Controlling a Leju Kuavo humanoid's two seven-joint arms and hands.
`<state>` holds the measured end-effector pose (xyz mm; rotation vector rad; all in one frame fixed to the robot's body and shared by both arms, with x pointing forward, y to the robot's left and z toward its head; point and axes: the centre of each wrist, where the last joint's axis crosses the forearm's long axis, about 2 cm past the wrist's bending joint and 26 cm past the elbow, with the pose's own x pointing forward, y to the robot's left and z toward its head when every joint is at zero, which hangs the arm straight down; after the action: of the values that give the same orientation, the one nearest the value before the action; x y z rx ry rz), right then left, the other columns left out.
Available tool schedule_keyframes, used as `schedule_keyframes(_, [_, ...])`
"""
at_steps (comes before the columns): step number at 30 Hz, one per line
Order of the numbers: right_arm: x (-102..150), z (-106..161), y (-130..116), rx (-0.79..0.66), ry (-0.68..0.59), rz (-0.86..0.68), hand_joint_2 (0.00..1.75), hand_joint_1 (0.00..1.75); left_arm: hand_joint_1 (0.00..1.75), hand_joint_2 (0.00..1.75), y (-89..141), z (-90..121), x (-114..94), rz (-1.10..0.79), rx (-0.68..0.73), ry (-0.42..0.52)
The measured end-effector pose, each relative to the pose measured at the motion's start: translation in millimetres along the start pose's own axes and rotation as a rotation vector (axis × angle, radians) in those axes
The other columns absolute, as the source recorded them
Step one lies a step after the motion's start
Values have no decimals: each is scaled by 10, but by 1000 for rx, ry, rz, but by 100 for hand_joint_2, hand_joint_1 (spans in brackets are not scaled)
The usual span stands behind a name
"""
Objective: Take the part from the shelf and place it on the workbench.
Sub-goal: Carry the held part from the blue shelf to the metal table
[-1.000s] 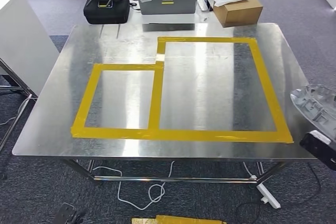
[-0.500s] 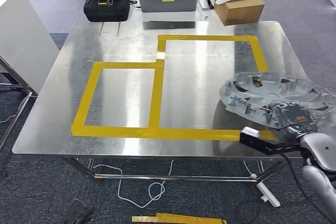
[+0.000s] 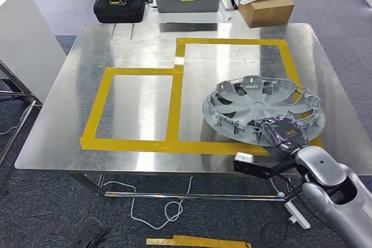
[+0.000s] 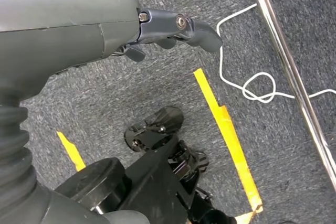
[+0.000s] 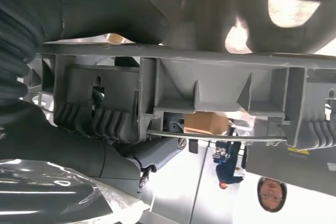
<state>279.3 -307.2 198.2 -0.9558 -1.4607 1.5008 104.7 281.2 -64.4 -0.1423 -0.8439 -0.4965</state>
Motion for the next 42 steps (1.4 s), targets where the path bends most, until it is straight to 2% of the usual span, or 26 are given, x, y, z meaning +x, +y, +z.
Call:
schedule_keyframes(6, [-21, 62, 95, 14, 37, -30, 175, 175, 0, 175, 3, 4, -16, 4, 3, 8])
schedule_keyframes(26, [-451, 444, 303, -16, 150, -94, 175, 175, 0, 175, 9, 20, -48, -6, -5, 18])
schedule_keyframes(42, [-466, 408, 298, -13, 60, -87, 175, 175, 0, 175, 19, -20, -16, -17, -42, -1])
